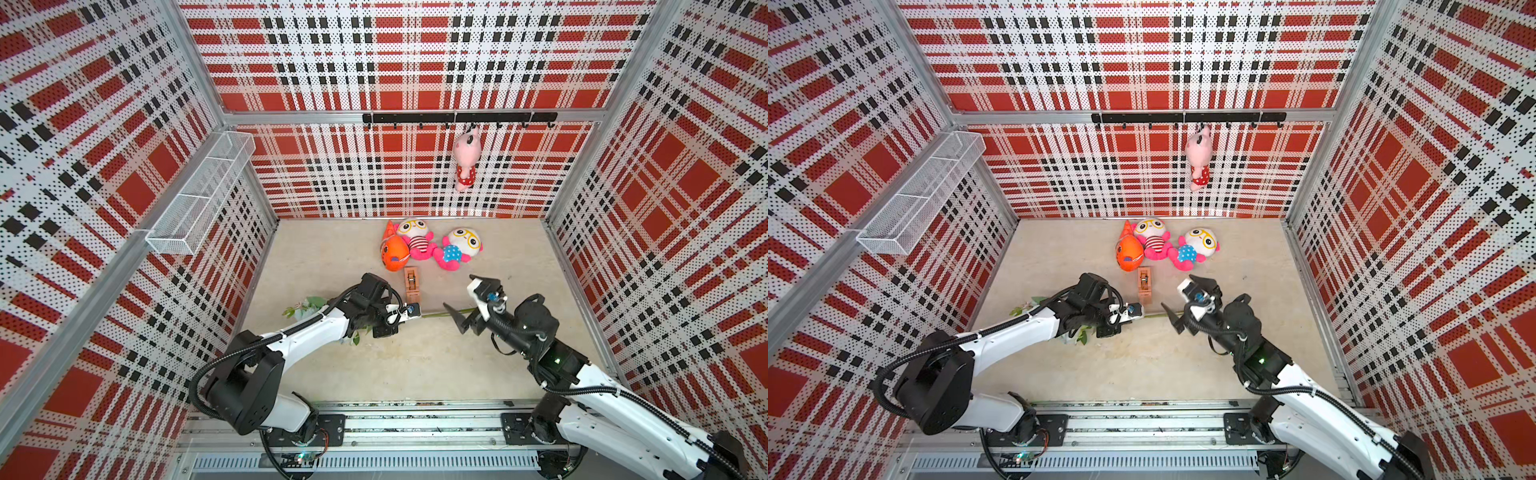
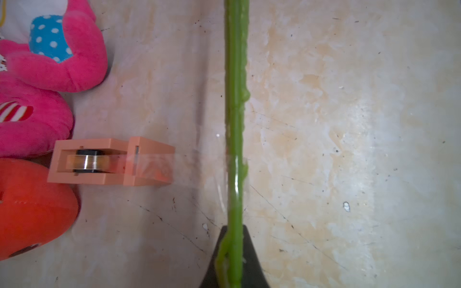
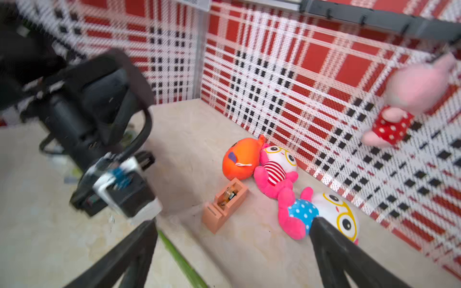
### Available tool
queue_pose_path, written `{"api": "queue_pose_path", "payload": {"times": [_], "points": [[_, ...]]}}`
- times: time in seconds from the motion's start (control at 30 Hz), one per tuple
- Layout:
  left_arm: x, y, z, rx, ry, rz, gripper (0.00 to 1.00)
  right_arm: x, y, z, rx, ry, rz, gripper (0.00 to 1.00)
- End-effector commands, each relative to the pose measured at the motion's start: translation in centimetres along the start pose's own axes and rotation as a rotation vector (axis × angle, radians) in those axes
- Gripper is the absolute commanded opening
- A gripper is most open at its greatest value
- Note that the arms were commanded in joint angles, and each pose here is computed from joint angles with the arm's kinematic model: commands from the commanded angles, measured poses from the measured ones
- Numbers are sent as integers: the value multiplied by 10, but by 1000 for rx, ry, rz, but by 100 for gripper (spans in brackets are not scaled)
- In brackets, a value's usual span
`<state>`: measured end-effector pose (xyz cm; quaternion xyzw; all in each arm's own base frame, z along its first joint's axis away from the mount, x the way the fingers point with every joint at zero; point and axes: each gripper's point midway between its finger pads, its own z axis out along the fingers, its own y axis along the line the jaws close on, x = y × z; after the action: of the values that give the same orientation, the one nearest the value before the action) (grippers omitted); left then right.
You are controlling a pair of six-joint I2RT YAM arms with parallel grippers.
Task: Wrap bouquets with tape
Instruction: Wrap the tape around the bouquet, then tear off the tape using the Tape Cutter.
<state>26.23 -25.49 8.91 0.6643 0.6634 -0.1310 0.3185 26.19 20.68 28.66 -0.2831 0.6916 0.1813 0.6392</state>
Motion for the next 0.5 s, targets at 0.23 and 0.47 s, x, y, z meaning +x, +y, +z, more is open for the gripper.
{"api": "queue_pose_path", "payload": {"times": [0.23, 0.47], "points": [[15, -10, 19, 55, 72, -32, 0, 27, -26, 83, -6, 300, 846, 99], [27, -14, 30, 82, 122, -64, 0, 98, 14, 124, -150, 446, 1030, 84]]}}
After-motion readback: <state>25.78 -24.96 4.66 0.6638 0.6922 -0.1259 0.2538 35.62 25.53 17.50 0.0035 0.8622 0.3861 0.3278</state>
